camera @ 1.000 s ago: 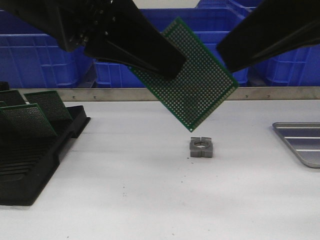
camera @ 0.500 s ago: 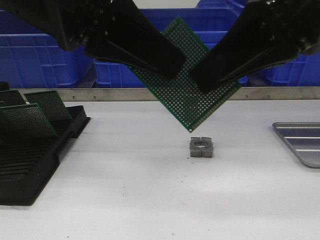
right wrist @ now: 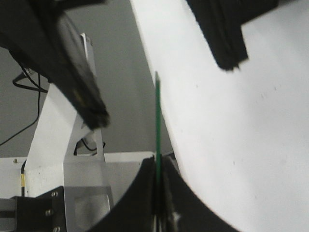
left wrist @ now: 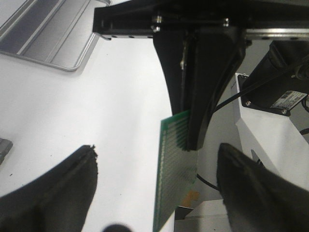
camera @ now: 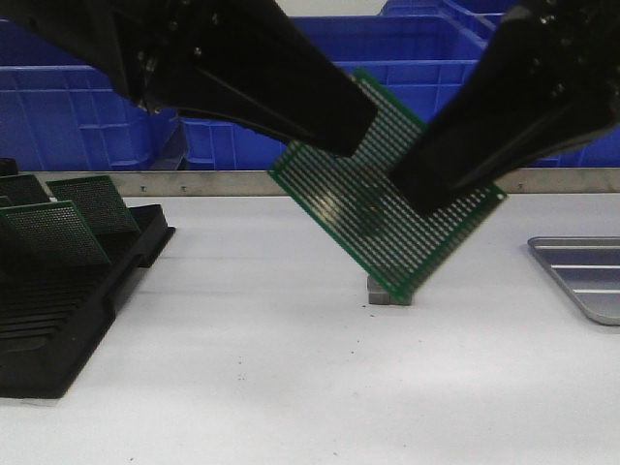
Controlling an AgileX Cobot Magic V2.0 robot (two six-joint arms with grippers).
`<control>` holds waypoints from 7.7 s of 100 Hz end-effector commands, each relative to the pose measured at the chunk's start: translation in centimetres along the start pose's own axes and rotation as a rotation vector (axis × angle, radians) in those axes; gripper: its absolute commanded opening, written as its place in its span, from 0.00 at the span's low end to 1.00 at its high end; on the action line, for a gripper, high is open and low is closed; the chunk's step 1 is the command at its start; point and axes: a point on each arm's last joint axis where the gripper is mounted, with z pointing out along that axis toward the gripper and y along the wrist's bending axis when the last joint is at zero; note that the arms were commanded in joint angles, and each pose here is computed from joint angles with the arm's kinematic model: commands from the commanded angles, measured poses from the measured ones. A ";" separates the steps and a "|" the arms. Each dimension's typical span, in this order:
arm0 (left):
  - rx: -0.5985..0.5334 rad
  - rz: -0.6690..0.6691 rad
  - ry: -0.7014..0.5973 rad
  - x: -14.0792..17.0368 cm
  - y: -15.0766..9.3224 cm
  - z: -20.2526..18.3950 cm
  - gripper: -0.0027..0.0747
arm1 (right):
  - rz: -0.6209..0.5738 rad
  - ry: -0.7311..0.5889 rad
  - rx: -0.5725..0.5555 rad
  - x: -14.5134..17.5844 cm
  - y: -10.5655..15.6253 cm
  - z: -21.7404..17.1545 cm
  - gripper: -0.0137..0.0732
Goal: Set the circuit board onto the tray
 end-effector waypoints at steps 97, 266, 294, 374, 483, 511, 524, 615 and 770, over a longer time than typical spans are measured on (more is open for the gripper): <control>-0.032 0.004 -0.089 -1.9 -0.5 -0.7 0.70 | 0.620 -0.301 0.921 5.7 -14.0 -10.1 0.12; -0.695 0.336 0.547 5.9 10.6 -10.3 0.70 | 0.626 -0.300 0.915 5.8 -14.0 -10.0 0.84; -0.698 0.323 0.568 7.0 11.9 -9.6 0.51 | 0.628 -0.293 0.896 5.8 -13.9 -9.9 0.84; -0.621 0.394 0.454 1.8 7.3 -10.6 0.01 | 0.553 -0.303 0.846 4.1 -12.5 -10.7 0.84; -0.185 0.194 0.037 -2.6 1.0 -5.4 0.01 | -0.433 -0.125 0.253 -5.0 -0.1 -0.9 0.84; -0.138 0.192 0.044 -2.4 0.6 -5.3 0.01 | -0.409 -0.187 0.138 -5.9 -0.4 3.7 0.83; -0.121 0.192 0.047 -2.4 0.4 -5.3 0.01 | -0.343 -0.229 0.089 -6.1 -0.8 4.7 0.66; -0.254 0.195 0.024 -2.7 1.6 -5.5 0.63 | 0.085 -0.151 0.075 -4.7 -2.5 4.0 0.08; -0.270 0.191 0.013 -2.8 1.7 -5.6 0.63 | 0.797 -0.347 0.763 9.9 -18.8 -13.0 0.70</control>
